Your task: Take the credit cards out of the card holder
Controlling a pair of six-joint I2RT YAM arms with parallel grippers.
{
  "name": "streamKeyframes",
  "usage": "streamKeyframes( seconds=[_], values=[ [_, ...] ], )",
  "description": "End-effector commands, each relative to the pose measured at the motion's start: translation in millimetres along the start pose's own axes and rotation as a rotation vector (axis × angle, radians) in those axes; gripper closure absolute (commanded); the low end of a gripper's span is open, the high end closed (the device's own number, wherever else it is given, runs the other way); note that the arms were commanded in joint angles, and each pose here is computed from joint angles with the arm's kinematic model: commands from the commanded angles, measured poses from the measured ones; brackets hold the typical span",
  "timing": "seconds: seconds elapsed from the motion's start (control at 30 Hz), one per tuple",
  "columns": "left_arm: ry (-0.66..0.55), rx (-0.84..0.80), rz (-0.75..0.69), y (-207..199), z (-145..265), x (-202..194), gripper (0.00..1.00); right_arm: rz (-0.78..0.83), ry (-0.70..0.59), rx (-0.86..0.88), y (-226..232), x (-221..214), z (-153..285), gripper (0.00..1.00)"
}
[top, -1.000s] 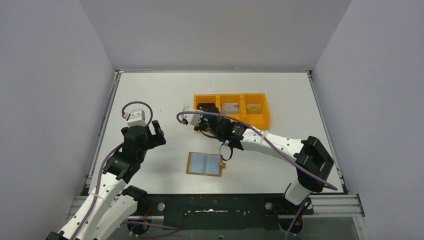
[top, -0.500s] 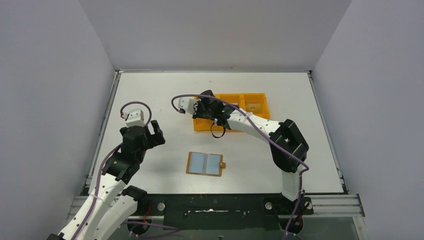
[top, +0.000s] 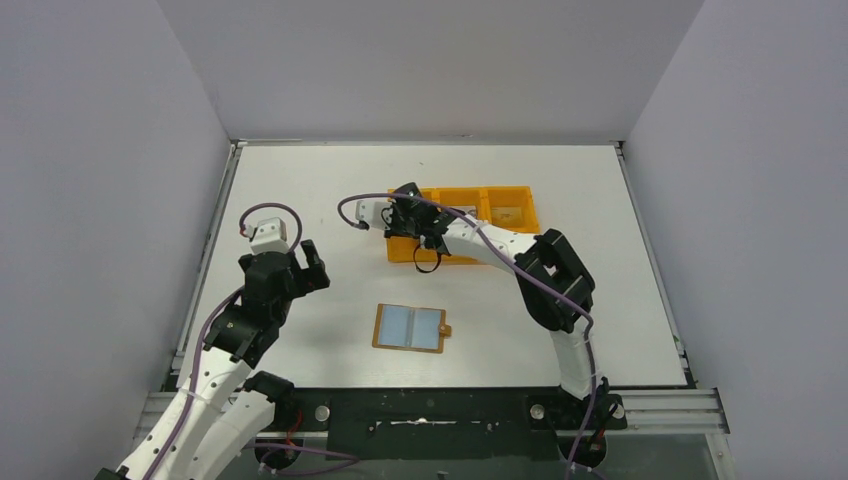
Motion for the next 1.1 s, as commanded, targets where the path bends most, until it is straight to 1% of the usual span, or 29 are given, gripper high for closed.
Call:
streamKeyframes(
  seconds=[0.0, 0.17, 0.27, 0.3, 0.33, 0.43, 0.57, 0.7, 0.9, 1.07],
  values=[
    [-0.079, -0.023, 0.027, -5.1, 2.5, 21.8, 0.11, 0.042, -0.03, -0.073, -27.2, 9.4, -8.3, 1.0],
    [-0.078, -0.025, 0.028, -5.0, 2.0, 21.3, 0.11, 0.067, -0.027, -0.14, -37.6, -4.2, -20.5, 1.0],
    [-0.074, -0.032, 0.027, -6.3, 1.8, 21.0, 0.1, 0.091, -0.021, -0.12, -34.4, -7.6, -24.3, 0.97],
    [-0.073, -0.031, 0.026, -6.1, 1.7, 20.5, 0.1, 0.091, -0.03, -0.103, -31.8, -8.0, -24.7, 0.95],
    [-0.071, -0.033, 0.026, -6.4, 1.6, 20.2, 0.1, 0.088, -0.041, -0.081, -28.5, -7.9, -25.3, 0.91],
    [-0.072, -0.034, 0.027, -6.4, 1.7, 20.3, 0.1, 0.081, -0.047, -0.037, -21.4, -9.6, -26.8, 0.89],
    [-0.068, -0.033, 0.027, -6.4, 0.8, 19.1, 0.1, 0.074, -0.034, 0.012, -12.5, -14.2, -29.3, 0.82],
    [-0.062, -0.037, 0.028, -7.4, 0.0, 18.4, 0.1, 0.065, -0.019, 0.034, -9.9, -17.1, -28.2, 0.8],
    [-0.05, -0.043, 0.024, -8.8, -1.8, 16.2, 0.1, 0.032, -0.018, 0.034, -12.0, -19.1, -27.3, 0.74],
    [-0.049, -0.045, 0.025, -9.0, -1.9, 16.4, 0.1, -0.063, -0.02, -0.032, -22.7, -13.9, -30.8, 0.7]
  ],
)
Point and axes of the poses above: each gripper's point midway between its finger pads, its own z axis back along the fingers, its own y axis along the line the jaws close on, x = y × z, the point moved 3 cm from there along z, back along the fingers, and after that the axes turned 2 degrees about -z, right-handed, at the moved point
